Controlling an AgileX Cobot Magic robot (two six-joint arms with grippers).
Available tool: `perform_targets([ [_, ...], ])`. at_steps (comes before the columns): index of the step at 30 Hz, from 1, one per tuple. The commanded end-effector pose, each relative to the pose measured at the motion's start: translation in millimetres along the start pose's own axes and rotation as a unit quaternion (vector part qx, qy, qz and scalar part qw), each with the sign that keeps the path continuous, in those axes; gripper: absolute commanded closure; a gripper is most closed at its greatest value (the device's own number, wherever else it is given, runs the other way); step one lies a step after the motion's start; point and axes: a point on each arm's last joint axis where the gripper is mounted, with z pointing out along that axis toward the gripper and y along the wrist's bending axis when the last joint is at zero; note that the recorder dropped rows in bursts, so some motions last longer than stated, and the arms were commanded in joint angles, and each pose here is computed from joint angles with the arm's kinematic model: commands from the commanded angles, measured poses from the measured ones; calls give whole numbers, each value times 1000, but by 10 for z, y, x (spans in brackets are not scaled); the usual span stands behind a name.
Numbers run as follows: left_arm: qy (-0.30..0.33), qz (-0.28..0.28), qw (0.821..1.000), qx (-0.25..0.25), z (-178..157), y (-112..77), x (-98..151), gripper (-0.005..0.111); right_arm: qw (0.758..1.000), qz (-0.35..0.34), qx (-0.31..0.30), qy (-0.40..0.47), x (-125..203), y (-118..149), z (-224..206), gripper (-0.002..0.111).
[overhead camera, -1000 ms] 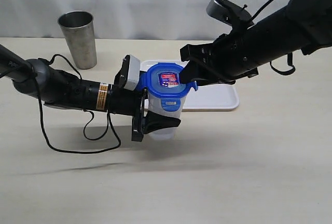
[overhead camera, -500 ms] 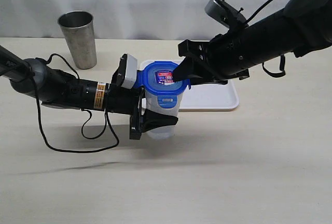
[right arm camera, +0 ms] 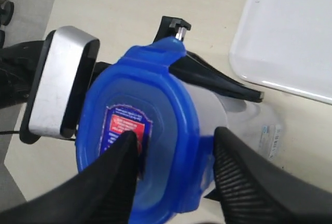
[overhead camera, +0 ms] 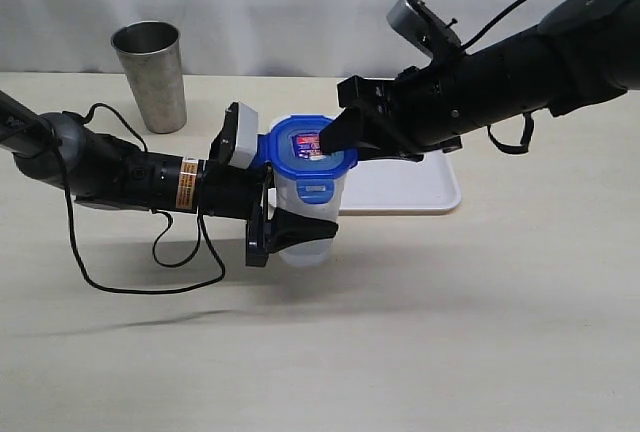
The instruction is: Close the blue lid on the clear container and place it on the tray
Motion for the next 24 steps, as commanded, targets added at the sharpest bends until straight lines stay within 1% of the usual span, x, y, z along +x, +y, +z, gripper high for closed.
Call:
perform_targets([
  [1, -6, 18, 1000, 13, 85, -46, -80, 107, 995, -71, 18, 68, 195, -23, 80, 63],
  [5, -6, 17, 1000, 12, 85, -46, -78, 107, 995, -89, 30, 31, 131, 59, -49, 48],
  [8, -6, 17, 1000, 12, 85, -46, -78, 107, 994, -101, 38, 3, 86, 129, -155, 44],
  [15, -6, 15, 1000, 12, 85, -46, -78, 107, 982, -163, 80, -43, 31, 264, -439, 43],
  [20, 1, 8, 1000, 9, 85, -39, -66, 107, 976, -188, 82, -69, 23, 383, -604, 43],
  [24, 6, 7, 1000, 6, 85, -33, -57, 107, 961, -255, 80, -73, 46, 482, -717, 43],
])
